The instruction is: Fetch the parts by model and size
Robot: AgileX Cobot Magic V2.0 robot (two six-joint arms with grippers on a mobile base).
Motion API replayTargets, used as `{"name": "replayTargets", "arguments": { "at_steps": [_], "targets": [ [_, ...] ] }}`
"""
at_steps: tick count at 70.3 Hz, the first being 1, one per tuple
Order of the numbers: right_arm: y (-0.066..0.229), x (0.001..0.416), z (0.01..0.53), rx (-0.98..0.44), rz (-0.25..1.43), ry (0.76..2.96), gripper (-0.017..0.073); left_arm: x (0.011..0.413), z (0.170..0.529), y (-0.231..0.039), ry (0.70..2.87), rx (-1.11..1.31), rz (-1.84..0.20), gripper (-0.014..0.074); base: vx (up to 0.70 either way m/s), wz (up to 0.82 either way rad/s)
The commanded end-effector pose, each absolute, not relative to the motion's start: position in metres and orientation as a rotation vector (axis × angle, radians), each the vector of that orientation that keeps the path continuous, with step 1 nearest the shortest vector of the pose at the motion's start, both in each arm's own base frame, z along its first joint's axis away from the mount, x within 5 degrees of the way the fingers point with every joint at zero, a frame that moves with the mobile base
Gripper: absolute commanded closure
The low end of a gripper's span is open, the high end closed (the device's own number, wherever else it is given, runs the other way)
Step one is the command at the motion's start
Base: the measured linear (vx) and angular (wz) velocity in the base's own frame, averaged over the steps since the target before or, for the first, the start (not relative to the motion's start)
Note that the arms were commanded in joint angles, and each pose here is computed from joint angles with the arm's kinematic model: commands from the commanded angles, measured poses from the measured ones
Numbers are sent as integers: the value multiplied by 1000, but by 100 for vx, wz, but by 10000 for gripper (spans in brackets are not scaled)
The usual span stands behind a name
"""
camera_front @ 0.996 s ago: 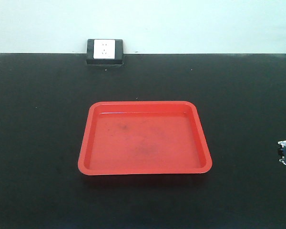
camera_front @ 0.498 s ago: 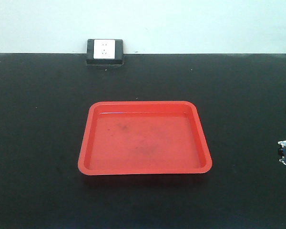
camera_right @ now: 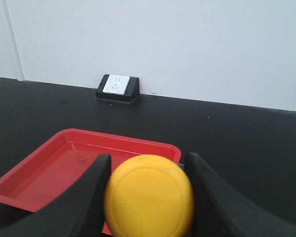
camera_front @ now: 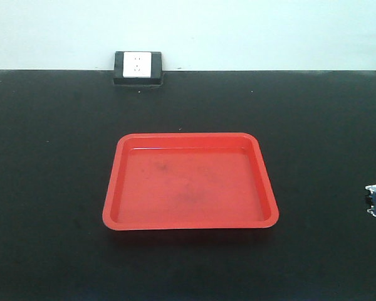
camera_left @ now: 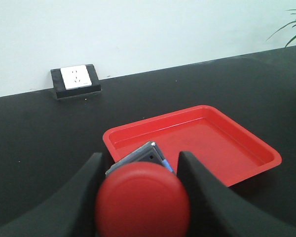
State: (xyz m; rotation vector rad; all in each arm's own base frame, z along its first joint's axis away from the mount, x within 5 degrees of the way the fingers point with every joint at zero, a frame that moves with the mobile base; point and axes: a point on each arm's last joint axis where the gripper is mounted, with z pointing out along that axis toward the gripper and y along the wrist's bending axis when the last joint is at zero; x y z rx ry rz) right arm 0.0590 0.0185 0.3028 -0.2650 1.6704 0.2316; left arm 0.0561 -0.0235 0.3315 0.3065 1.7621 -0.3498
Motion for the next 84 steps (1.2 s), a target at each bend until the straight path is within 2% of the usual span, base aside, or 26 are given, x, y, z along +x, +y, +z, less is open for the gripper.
{"name": "replayTargets", "arguments": {
  "at_steps": [1, 16, 28, 38, 58, 84],
  "targets": [
    [19, 60, 318, -257, 232, 1578, 564, 57, 348, -26, 1655, 280, -410, 601, 0, 0],
    [19, 60, 318, -257, 232, 1578, 564, 83, 381, -41, 1714, 273, -439, 598, 0, 0],
    [19, 60, 318, -257, 232, 1578, 564, 132, 402, -65, 1898, 347, -367, 597, 0, 0],
    [19, 60, 318, -257, 232, 1578, 564, 182, 405, -89, 2017, 410, -316, 597, 0, 0],
    [19, 60, 318, -257, 232, 1578, 564, 273, 371, -139, 2242, 418, -350, 594, 0, 0],
    [19, 60, 318, -257, 232, 1578, 564, 340, 312, -187, 2384, 468, -348, 589, 0, 0]
  ]
}}
